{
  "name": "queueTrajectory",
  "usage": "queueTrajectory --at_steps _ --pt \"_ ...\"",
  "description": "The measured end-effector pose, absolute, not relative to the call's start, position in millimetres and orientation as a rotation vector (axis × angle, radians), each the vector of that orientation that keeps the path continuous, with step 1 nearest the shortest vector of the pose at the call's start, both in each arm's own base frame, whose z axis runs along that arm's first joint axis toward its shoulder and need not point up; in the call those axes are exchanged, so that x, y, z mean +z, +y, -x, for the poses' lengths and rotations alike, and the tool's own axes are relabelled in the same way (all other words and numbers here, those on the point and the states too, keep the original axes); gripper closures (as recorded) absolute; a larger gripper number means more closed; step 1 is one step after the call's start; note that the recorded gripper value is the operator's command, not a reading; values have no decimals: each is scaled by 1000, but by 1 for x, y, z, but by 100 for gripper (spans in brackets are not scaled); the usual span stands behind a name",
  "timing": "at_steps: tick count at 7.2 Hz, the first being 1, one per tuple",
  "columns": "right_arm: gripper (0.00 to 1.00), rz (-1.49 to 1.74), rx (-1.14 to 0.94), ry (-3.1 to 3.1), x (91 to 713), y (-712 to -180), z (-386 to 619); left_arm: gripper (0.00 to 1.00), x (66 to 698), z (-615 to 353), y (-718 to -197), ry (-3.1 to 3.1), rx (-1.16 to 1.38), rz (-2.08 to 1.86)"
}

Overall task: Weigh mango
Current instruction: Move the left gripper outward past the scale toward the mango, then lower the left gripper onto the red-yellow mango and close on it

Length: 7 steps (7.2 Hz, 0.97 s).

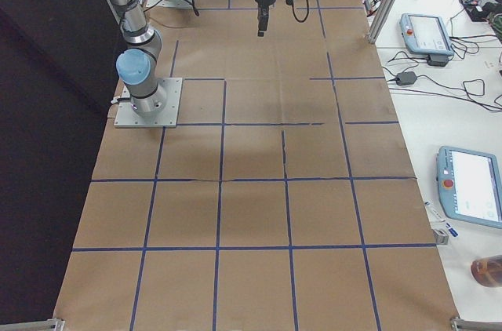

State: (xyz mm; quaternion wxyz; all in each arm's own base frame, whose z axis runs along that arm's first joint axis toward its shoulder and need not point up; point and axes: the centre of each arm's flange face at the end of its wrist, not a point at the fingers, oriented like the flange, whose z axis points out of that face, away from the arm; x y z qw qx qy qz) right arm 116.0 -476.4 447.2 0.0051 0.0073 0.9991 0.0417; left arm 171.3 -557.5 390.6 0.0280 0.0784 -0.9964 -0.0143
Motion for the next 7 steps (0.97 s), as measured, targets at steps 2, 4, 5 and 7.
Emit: queueTrajectory --at_steps 2,4,5,7 --pt "0 -23 131 3129 447 -476 -116 1 352 -282 -606 -3103 12 -93" --pt "0 -23 131 3129 447 -476 -116 0 311 -404 -646 -3158 125 -58" --pt "0 -23 131 3129 447 -476 -116 0 291 -451 -656 -3172 151 -85" --pt "0 -23 131 3128 447 -476 -116 0 250 -494 -671 -3172 144 -116"
